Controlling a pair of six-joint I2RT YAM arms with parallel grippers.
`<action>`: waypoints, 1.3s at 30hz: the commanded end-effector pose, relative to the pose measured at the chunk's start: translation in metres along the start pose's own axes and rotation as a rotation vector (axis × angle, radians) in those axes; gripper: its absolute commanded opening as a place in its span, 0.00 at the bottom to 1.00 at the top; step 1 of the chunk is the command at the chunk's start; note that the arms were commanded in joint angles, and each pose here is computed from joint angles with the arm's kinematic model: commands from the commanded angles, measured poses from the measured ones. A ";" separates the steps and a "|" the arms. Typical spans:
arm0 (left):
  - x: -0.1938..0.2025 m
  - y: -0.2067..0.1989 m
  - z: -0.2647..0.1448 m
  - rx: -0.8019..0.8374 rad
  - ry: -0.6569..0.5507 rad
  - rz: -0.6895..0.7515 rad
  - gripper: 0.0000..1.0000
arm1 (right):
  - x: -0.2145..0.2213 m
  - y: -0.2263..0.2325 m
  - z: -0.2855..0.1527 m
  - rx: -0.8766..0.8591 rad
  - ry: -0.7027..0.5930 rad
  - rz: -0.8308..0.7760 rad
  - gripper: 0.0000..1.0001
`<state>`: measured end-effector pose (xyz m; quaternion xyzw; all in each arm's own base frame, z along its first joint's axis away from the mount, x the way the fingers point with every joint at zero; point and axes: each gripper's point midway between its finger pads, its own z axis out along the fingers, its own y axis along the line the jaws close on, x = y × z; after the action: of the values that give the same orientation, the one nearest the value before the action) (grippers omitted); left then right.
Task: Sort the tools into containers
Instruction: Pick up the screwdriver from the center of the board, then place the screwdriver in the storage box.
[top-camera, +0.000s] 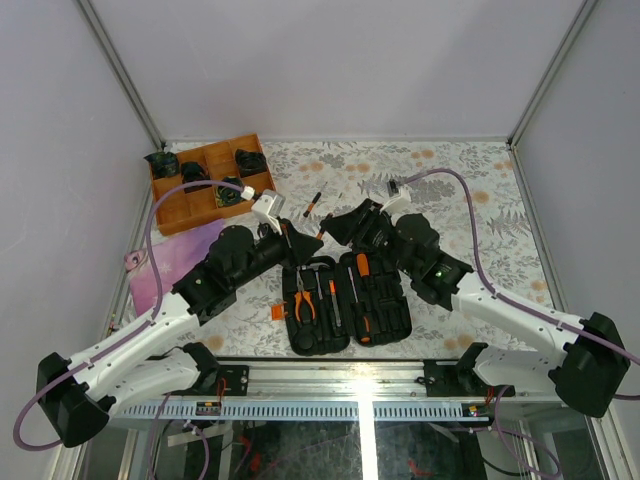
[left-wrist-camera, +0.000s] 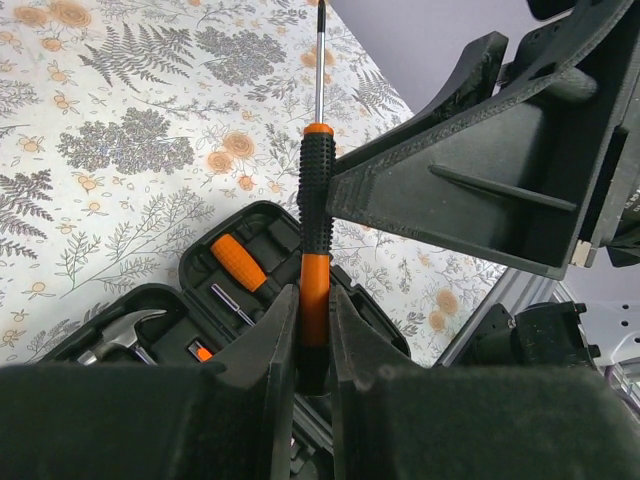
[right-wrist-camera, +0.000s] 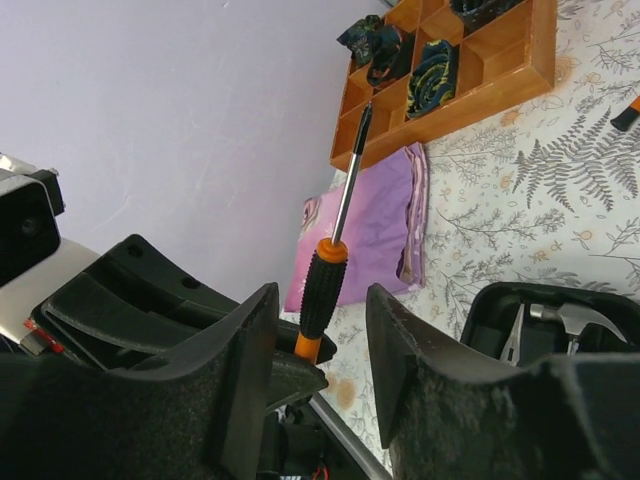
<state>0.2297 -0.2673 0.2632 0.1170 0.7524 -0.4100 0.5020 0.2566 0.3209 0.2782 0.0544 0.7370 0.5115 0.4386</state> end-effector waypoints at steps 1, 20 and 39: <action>-0.013 -0.015 0.001 0.066 -0.059 0.002 0.00 | -0.023 0.027 0.005 -0.066 -0.086 0.045 0.45; -0.006 -0.003 -0.002 0.005 -0.023 -0.007 0.56 | -0.027 0.010 0.007 0.068 -0.055 -0.123 0.00; 0.004 0.084 -0.009 -0.257 0.114 -0.200 0.63 | 0.006 -0.109 -0.037 0.461 0.307 -0.317 0.00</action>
<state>0.2683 -0.2186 0.2141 0.0257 0.8251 -0.3437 0.4477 0.2717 0.2668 0.2082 -0.0423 0.8699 0.2663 0.4131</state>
